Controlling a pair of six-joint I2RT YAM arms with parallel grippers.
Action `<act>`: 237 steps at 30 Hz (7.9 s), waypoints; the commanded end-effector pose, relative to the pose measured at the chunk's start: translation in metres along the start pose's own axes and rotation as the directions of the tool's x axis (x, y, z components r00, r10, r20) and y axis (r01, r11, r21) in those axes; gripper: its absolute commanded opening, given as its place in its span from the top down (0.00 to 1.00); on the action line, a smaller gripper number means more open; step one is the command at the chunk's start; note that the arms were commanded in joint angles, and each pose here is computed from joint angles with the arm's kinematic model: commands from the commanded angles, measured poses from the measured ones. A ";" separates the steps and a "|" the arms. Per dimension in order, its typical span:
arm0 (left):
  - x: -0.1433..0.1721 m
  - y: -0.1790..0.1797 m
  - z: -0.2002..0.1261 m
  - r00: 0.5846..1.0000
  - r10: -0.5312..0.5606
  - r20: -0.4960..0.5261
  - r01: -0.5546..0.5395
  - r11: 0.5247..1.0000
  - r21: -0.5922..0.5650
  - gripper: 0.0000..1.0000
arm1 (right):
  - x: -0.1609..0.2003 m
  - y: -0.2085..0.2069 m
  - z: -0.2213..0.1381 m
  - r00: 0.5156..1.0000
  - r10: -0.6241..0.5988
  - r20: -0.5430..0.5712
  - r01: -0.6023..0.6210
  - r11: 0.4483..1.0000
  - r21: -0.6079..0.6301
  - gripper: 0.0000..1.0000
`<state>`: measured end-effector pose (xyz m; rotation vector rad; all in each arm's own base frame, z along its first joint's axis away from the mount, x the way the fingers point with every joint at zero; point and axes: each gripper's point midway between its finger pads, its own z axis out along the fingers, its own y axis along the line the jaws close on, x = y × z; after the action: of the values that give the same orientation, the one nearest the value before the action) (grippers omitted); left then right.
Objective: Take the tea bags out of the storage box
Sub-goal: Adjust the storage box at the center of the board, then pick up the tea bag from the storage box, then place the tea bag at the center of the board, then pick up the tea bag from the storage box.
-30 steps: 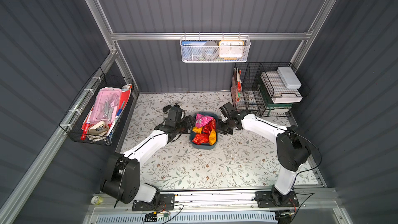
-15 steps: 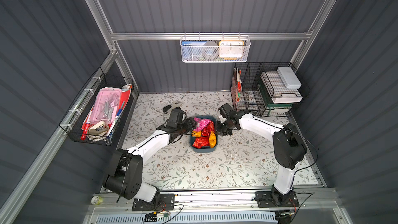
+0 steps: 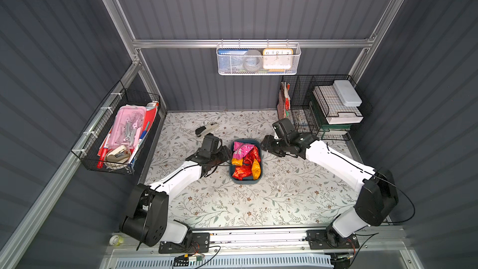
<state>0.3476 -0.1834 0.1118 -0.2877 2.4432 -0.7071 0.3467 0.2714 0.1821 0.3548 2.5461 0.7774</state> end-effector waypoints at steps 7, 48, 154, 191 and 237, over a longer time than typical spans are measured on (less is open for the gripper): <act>0.023 0.001 -0.007 0.999 -0.009 -0.046 0.013 0.998 0.067 0.49 | 0.028 0.028 0.065 0.969 0.244 -0.030 -0.245 0.968 -0.051 0.18; 0.055 0.029 0.020 0.987 0.010 -0.160 -0.009 1.000 0.006 0.76 | 0.025 0.008 0.141 0.984 0.174 -0.036 -0.171 0.983 0.070 0.62; 0.037 0.021 -0.002 0.995 -0.073 -0.065 0.074 0.997 0.007 0.64 | 0.088 0.024 0.063 0.848 -0.469 -0.245 0.498 0.864 0.071 0.49; 0.047 0.026 0.008 0.995 -0.033 -0.094 0.035 0.999 0.017 0.78 | 0.072 0.025 0.159 0.982 0.040 -0.182 -0.033 0.998 0.044 0.47; 0.008 0.012 -0.031 0.989 -0.135 0.057 0.135 0.991 0.001 0.51 | 0.082 0.072 0.089 0.961 -0.129 -0.245 0.068 0.967 -0.244 1.00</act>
<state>0.3218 -0.1678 0.1222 -0.4355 2.3830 -0.7644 0.3318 0.4044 0.1136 0.1172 2.6759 1.1183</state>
